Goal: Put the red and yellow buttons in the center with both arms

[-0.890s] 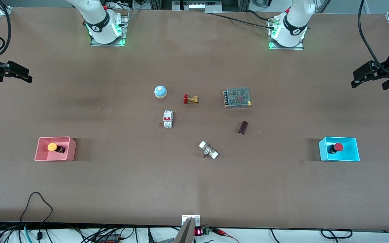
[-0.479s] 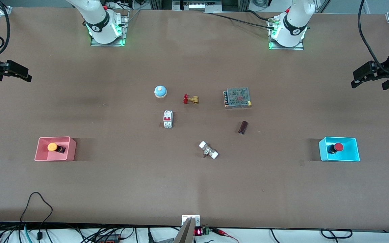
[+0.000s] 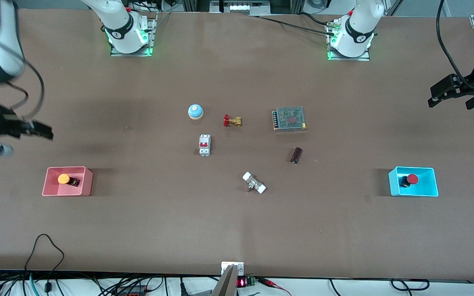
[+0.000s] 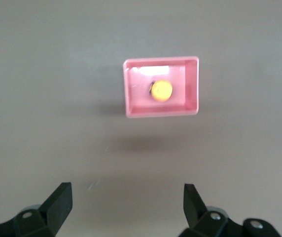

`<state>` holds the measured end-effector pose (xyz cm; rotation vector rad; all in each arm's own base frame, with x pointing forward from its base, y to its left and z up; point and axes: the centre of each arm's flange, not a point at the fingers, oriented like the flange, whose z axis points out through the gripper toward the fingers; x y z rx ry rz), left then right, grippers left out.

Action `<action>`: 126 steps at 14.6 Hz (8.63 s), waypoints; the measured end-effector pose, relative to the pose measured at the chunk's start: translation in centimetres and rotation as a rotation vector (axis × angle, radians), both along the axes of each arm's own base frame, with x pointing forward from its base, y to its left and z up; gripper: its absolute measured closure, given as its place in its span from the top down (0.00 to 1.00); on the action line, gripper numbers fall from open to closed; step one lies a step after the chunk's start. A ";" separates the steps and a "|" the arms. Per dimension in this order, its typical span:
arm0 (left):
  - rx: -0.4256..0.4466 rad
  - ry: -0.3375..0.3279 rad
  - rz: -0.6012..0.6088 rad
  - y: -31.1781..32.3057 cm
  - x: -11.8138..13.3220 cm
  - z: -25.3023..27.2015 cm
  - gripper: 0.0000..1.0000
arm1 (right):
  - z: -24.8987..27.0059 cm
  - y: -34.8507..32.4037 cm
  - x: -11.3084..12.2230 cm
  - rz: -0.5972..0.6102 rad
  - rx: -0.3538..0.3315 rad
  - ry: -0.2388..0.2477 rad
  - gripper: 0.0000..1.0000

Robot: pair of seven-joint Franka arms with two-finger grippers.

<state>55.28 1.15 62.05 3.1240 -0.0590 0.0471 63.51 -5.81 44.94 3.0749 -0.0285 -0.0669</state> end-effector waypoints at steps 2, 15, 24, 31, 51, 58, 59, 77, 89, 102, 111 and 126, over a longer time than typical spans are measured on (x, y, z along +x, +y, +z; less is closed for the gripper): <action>0.000 0.001 0.003 0.2 0.0 0.0 1.00 | -6.1 -2.5 2.0 -0.009 -0.010 -0.006 1.00; 0.046 0.058 0.095 7.5 7.9 -15.0 1.00 | -19.7 -4.5 5.6 0.020 -0.016 0.008 1.00; 0.068 0.165 0.028 10.3 12.6 -30.1 1.00 | -22.1 -4.6 5.7 0.026 -0.023 0.011 1.00; 0.061 0.163 -0.004 11.5 13.6 -36.1 1.00 | -22.2 -4.6 5.7 0.029 -0.022 0.012 0.99; 0.051 0.199 0.003 12.9 13.0 -39.2 0.42 | -22.4 -5.2 5.6 0.030 -0.007 0.012 0.45; 0.062 0.146 0.006 13.0 14.0 -35.9 0.43 | -20.9 -5.1 6.6 0.045 -0.010 -0.016 0.39; 0.063 0.141 0.006 13.1 13.9 -34.8 0.43 | -20.5 -5.0 6.8 0.048 -0.010 -0.019 0.39; -0.030 0.219 0.174 -7.3 11.8 -28.3 0.43 | -13.5 28.0 4.6 0.151 0.086 0.064 0.39; -0.052 0.186 0.259 -18.2 6.8 -36.6 0.43 | -21.3 31.1 4.0 0.102 0.069 0.082 0.40; -0.020 0.117 0.274 -17.6 7.9 -36.7 0.89 | -19.9 32.0 4.2 0.117 0.051 0.045 1.00; 0.000 -0.012 0.333 -13.4 8.8 -24.8 1.00 | 2.2 21.3 3.5 -0.022 0.084 -0.026 1.00; 0.096 -0.003 0.166 -4.7 5.5 -13.3 1.00 | 13.1 1.5 -2.5 -0.073 0.086 0.049 1.00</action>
